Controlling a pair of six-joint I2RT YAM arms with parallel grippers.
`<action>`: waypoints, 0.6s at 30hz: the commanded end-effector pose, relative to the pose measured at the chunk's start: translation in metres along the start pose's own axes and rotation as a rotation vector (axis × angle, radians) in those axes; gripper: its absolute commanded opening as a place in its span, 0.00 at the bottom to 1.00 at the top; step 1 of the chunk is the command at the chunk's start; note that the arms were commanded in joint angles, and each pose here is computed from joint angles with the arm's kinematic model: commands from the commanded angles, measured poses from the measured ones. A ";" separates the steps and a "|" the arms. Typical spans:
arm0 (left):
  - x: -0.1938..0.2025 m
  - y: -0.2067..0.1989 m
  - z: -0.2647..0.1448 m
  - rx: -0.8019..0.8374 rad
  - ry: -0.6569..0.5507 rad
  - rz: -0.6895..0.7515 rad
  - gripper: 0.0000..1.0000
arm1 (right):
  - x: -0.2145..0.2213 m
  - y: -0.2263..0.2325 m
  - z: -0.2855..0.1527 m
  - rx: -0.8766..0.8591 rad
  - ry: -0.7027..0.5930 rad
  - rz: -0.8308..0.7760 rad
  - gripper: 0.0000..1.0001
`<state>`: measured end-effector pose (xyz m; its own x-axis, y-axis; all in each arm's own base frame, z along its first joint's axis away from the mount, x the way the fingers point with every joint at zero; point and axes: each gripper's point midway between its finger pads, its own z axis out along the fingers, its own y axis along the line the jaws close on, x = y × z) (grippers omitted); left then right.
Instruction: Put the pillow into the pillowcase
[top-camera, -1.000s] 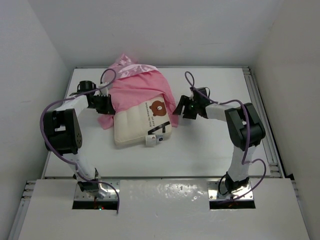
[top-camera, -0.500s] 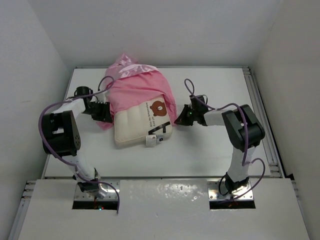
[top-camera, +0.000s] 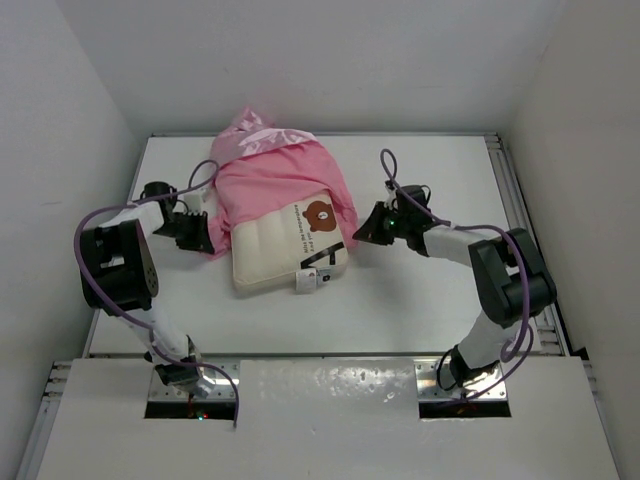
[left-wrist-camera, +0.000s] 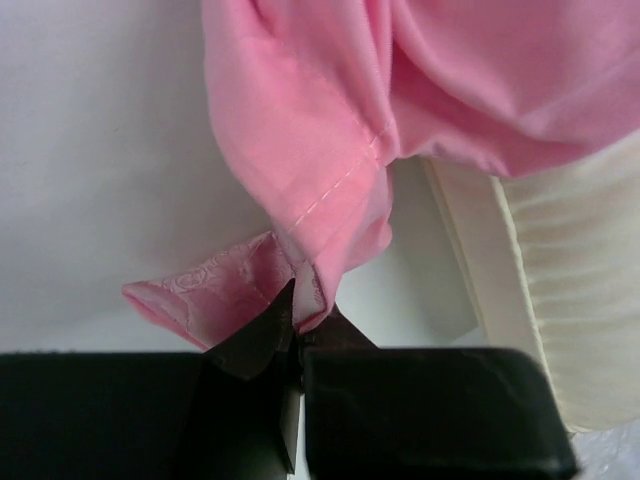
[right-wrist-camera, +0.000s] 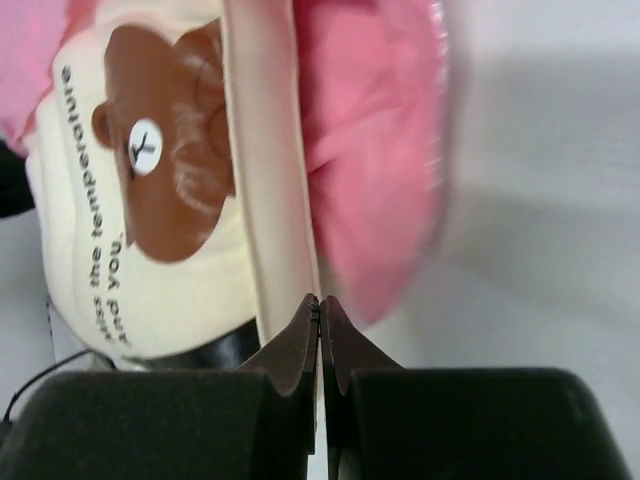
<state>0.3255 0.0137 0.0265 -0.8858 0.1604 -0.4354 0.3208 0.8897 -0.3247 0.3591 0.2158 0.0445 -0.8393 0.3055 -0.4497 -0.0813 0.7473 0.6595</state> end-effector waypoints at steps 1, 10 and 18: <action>-0.011 -0.005 0.000 0.043 -0.042 0.013 0.00 | 0.005 0.008 -0.011 -0.069 0.016 -0.066 0.00; -0.071 -0.033 -0.049 0.166 -0.183 0.148 0.00 | -0.018 0.031 -0.027 -0.131 -0.061 -0.170 0.00; -0.073 -0.027 -0.047 0.111 -0.155 0.176 0.00 | -0.052 -0.030 0.000 0.169 -0.060 -0.133 0.56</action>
<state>0.3708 0.0022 0.1051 -0.7648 0.2139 -0.6078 0.4833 0.8142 -0.3216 0.3784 0.1966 0.0621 -0.8076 0.2455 -0.5362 -0.1513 0.7925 0.5908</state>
